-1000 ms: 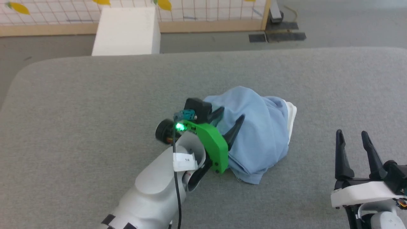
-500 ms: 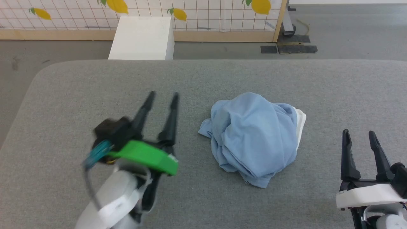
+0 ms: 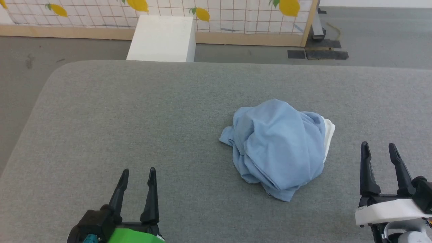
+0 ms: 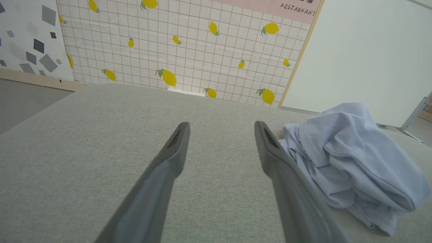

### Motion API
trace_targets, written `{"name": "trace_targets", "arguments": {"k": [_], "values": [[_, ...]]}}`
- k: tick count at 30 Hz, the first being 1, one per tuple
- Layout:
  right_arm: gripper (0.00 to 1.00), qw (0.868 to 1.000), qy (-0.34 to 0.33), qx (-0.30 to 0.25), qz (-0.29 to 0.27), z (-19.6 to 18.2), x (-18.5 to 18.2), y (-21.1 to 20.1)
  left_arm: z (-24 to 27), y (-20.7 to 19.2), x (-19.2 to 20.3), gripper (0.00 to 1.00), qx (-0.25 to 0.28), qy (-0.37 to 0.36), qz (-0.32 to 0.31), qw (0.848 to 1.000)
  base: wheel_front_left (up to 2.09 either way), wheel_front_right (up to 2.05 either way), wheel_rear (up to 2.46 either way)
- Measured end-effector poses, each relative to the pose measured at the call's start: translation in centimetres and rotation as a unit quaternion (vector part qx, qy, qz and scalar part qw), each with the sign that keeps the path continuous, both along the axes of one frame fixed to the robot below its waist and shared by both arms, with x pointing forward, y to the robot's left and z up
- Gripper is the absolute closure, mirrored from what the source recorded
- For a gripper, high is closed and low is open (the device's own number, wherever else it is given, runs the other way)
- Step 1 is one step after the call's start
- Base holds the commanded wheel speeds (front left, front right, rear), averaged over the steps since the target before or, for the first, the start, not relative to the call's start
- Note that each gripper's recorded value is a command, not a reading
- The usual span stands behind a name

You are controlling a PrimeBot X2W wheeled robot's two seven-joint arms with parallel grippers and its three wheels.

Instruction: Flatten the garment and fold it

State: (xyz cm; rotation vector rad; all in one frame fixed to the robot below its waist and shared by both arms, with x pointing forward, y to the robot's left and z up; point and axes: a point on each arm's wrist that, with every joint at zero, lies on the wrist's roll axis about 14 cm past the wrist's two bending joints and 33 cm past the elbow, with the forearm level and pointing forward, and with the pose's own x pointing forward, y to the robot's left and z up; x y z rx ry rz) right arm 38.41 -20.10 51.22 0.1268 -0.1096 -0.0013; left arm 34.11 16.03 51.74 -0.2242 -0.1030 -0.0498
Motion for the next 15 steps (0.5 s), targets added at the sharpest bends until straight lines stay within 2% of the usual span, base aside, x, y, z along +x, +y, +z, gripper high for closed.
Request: {"name": "trace_targets", "arguments": {"k": [5,9,12,15], "values": [[0.0,1.0,-0.008,0.0,0.014,0.5,1.0,1.0,0.8,1.3,-0.3,0.0,-0.001,-0.015,0.016,1.0,0.0,0.0,0.0],[0.0,0.999,0.019,-0.014,0.038,1.3,4.1,2.5,0.8,1.5,0.2,0.0,-0.001,-0.015,0.016,1.0,0.0,0.0,0.0],[0.0,0.995,0.076,-0.025,0.059,1.0,6.6,2.9,0.6,1.0,0.9,0.0,-0.005,-0.013,0.01,1.0,0.0,0.0,0.0],[0.0,0.985,0.152,-0.043,0.07,-0.3,8.4,2.2,0.4,0.5,1.5,0.0,-0.01,-0.01,0.003,1.0,0.0,0.0,0.0]]}}
